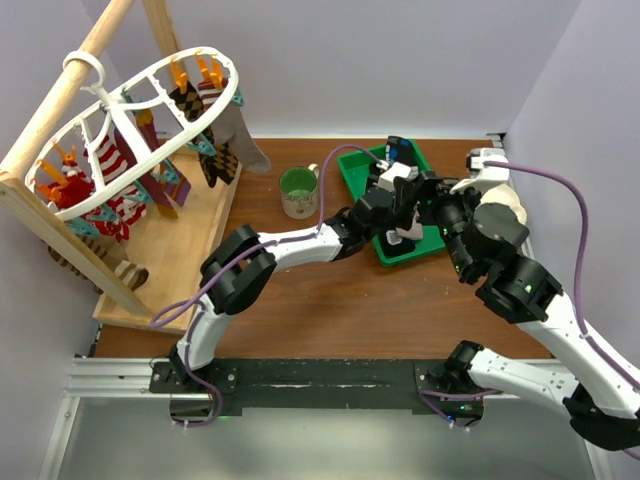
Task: Remove the socks clipped to the hanger
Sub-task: Place the sock in the bin, then remove the sock from the hanger.
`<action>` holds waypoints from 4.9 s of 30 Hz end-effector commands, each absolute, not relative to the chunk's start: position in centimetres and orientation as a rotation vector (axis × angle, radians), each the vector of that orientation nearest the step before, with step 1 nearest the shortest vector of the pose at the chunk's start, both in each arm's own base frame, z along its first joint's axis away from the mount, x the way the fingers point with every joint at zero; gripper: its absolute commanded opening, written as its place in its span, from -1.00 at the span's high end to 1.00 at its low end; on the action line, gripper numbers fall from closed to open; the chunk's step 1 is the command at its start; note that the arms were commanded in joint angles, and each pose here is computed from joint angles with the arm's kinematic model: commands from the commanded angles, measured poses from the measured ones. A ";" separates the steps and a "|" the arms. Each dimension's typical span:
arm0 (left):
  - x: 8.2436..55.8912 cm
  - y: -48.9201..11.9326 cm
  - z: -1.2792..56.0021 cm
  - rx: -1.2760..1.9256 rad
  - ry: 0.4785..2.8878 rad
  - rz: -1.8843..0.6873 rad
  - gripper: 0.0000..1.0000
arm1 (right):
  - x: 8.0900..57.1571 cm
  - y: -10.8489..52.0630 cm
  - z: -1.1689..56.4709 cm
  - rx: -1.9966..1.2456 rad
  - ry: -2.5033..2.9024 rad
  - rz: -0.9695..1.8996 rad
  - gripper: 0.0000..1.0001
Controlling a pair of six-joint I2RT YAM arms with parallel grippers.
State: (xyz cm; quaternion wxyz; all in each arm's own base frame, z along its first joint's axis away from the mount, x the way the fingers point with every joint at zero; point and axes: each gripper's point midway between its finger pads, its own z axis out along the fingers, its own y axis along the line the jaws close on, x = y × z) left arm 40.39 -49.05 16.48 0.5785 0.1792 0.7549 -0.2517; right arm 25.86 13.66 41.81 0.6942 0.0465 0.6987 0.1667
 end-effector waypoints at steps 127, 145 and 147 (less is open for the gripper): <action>22.4 -16.1 38.7 -0.056 1.220 -0.738 0.02 | 22.1 41.5 36.2 -1.242 1.303 1.313 1.00; 22.3 -16.0 38.6 -0.073 1.234 -0.750 1.00 | 24.7 40.8 36.2 -1.136 1.352 1.133 -0.22; 22.3 -16.0 38.6 -0.073 1.236 -0.753 1.00 | 25.5 40.0 36.4 -1.125 1.350 1.059 -0.34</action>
